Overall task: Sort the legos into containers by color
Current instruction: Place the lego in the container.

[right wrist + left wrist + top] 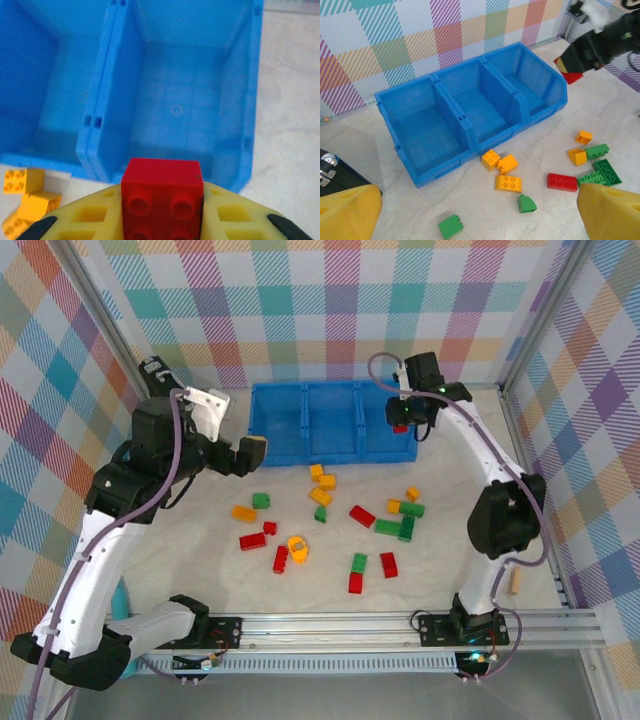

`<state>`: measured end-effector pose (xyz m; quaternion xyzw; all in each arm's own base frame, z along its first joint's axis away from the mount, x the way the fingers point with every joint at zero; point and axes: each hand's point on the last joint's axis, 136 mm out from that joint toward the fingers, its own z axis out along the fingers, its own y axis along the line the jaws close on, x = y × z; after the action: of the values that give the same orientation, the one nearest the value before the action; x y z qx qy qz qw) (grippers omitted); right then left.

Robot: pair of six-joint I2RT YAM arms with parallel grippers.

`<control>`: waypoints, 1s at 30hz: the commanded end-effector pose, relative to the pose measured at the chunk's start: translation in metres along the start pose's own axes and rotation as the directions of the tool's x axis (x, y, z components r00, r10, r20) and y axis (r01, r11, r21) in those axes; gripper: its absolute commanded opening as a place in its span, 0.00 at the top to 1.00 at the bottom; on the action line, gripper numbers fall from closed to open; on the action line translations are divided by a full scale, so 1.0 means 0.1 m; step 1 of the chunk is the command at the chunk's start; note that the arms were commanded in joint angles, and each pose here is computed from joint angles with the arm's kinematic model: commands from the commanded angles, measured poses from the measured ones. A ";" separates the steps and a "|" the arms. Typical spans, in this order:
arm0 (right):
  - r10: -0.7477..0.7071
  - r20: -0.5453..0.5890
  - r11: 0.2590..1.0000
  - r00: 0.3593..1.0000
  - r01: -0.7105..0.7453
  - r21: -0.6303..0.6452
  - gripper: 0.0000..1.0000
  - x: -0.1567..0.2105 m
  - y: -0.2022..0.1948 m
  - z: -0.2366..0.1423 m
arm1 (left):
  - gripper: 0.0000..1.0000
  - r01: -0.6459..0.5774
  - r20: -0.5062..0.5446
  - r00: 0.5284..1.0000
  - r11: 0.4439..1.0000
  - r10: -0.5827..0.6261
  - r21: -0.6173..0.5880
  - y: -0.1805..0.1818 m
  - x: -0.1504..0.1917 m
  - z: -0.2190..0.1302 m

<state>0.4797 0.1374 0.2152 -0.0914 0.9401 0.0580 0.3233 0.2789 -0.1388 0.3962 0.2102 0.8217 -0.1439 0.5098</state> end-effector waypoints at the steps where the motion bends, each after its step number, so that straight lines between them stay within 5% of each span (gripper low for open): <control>1: -0.053 -0.004 0.998 0.999 0.053 0.042 0.70 -0.10 -0.04 0.30 | 0.00 -0.033 0.061 0.998 0.999 0.033 0.010 -0.06 -0.15 -0.19; 9: -0.096 -0.089 0.986 0.991 0.106 0.125 0.70 0.05 -0.06 0.89 | 0.00 -0.038 0.063 0.997 0.999 0.036 0.035 -0.10 -0.19 -0.19; 30: -0.123 -0.174 0.976 0.977 0.151 0.159 0.67 0.18 -0.12 1.63 | 0.00 0.005 0.014 1.000 0.997 -0.006 0.082 -0.17 -0.11 -0.10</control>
<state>0.5630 0.1513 0.0791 -0.1219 0.9565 -0.0421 0.2618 0.2753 -0.1500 0.4054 0.2251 0.8137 -0.1722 0.5075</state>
